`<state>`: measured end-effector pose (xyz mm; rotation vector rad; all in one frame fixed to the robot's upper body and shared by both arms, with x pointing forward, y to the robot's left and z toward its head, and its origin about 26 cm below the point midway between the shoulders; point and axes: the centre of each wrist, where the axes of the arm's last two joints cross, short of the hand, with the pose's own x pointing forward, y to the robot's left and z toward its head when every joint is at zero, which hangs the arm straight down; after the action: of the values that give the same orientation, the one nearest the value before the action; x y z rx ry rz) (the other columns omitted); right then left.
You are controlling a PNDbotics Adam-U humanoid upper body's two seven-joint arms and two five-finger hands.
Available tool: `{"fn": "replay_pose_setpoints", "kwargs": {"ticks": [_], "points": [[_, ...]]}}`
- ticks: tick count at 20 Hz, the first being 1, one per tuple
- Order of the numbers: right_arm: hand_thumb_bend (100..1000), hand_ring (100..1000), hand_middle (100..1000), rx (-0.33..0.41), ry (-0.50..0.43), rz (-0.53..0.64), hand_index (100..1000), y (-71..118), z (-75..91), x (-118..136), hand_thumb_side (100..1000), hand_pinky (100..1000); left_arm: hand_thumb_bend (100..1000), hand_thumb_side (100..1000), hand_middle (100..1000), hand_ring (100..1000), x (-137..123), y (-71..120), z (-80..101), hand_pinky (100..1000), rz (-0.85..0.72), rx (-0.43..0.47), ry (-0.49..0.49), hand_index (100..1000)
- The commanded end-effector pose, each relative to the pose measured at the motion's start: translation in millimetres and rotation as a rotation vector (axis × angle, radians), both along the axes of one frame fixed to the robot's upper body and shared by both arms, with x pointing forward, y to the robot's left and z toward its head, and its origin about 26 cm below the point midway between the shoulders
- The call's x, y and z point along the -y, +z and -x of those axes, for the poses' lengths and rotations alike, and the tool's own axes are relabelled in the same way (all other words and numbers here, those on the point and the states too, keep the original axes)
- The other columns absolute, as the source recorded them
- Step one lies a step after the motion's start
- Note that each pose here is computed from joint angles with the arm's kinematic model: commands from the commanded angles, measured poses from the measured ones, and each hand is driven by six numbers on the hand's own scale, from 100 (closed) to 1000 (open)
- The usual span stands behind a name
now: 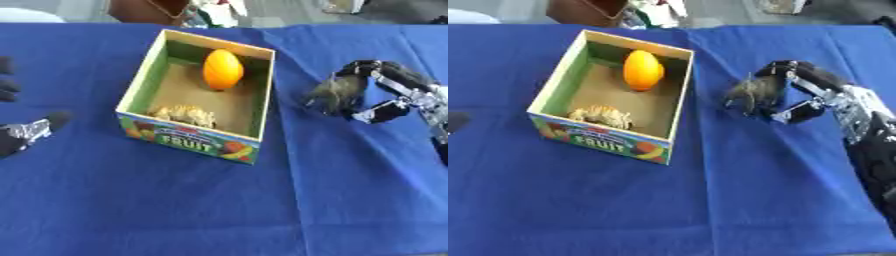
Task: Pick up objects on the table and place them in the box.
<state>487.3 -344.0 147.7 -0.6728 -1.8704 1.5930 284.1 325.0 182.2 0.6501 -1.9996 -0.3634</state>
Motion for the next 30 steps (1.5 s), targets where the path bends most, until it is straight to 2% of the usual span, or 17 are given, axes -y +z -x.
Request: {"fn": "replay_pose_setpoints", "kwargs": {"ticks": [1,2,6,8,10,11,12,17,23,30], "points": [[391,891,762,0.032,-0.012,0.014,861,9.1,-2.5,1,100,724,856,227,651,613,1,6.2,0.4,611,-0.019,0.018,-0.007,764],[391,891,762,0.035,-0.014,0.014,861,8.4,-2.7,1,100,724,856,227,651,613,1,6.2,0.3,611,-0.018,0.018,-0.008,764],[349,766,612,0.067,-0.032,-0.01,764,8.5,-2.7,0,100,644,854,218,651,613,1,6.2,0.1,611,-0.018,0.017,-0.01,764],[245,662,502,0.087,-0.041,-0.026,665,9.1,-2.3,1,100,590,854,217,650,613,1,6.0,0.1,611,-0.018,0.016,-0.01,765],[210,620,464,0.107,-0.051,-0.047,629,9.8,-2.0,2,100,571,854,217,651,613,1,5.6,0.0,611,-0.018,0.013,-0.011,765],[130,574,412,0.12,-0.054,-0.06,574,10.9,-1.9,3,100,547,854,217,651,613,1,5.3,0.0,611,-0.018,0.011,-0.012,765],[100,545,375,0.132,-0.058,-0.073,539,11.7,-1.7,3,100,531,854,216,651,613,2,5.1,-0.1,611,-0.018,0.01,-0.013,765],[100,456,257,0.188,-0.072,-0.134,445,18.8,-0.6,7,100,460,853,215,652,613,1,4.8,-0.3,611,-0.021,0.006,-0.015,766],[100,398,190,0.256,-0.053,-0.196,387,44.3,0.9,10,100,405,853,216,654,614,1,4.0,-0.4,612,-0.024,-0.001,-0.016,767],[100,386,179,0.311,0.029,-0.236,375,92.2,0.2,-2,100,405,853,213,655,616,1,3.1,0.4,614,-0.028,-0.007,-0.025,768]]}}
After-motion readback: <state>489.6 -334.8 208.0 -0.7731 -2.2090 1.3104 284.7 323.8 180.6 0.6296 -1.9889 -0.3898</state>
